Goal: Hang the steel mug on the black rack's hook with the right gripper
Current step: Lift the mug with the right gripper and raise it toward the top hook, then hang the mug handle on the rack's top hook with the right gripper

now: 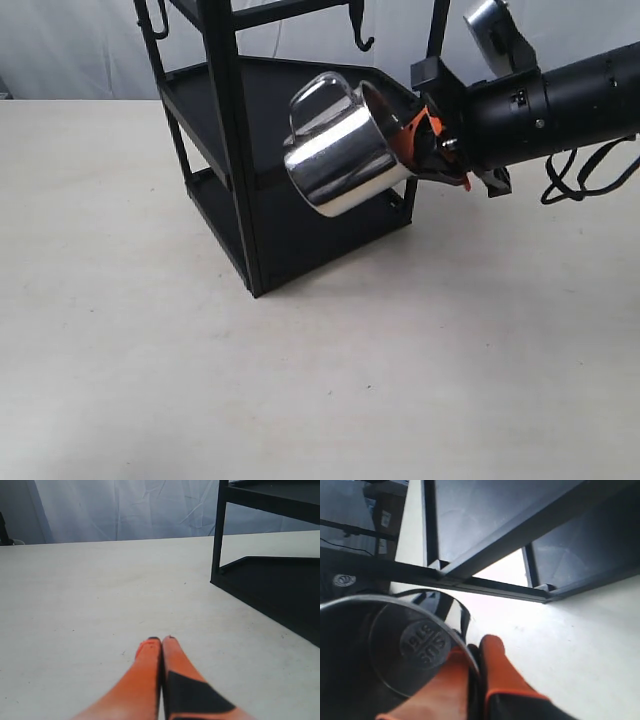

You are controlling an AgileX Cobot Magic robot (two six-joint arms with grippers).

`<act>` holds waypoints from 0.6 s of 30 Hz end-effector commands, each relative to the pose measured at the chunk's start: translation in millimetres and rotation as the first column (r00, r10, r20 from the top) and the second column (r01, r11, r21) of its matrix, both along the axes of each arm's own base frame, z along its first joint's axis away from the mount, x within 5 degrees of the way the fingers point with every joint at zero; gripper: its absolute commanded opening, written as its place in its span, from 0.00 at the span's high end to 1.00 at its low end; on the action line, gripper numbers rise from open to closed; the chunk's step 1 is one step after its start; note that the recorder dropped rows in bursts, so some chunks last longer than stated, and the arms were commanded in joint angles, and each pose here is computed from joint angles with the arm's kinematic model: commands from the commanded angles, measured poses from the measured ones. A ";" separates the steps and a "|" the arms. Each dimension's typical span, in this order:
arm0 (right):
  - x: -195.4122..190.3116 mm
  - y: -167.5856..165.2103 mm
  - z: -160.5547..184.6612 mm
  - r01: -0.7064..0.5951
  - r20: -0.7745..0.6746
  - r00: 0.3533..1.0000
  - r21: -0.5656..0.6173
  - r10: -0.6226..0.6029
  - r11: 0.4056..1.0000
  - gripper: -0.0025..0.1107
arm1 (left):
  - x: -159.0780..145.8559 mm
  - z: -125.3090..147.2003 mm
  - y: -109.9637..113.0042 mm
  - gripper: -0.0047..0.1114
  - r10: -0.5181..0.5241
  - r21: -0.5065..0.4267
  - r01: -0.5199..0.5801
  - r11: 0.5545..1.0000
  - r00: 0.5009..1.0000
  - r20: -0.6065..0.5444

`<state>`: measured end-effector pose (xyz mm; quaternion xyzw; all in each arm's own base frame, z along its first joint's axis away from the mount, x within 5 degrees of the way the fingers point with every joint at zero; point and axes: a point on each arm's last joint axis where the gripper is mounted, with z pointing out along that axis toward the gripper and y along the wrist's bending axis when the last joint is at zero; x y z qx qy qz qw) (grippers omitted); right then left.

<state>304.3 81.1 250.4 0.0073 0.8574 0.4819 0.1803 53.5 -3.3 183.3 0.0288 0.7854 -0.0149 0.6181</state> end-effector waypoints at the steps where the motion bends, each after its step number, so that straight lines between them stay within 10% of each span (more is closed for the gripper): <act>1: 5.2 -13.2 3.1 0.011 0.009 1.000 0.104 -0.012 0.995 0.99 | 0.5 1.4 -0.1 0.96 -0.001 -0.004 0.001 1.000 1.000 0.010; 18: 16.5 -35.6 0.1 0.125 -0.011 0.992 0.170 -0.125 0.977 0.99 | 0.5 1.4 -0.1 0.96 -0.001 -0.004 0.001 1.000 1.000 0.010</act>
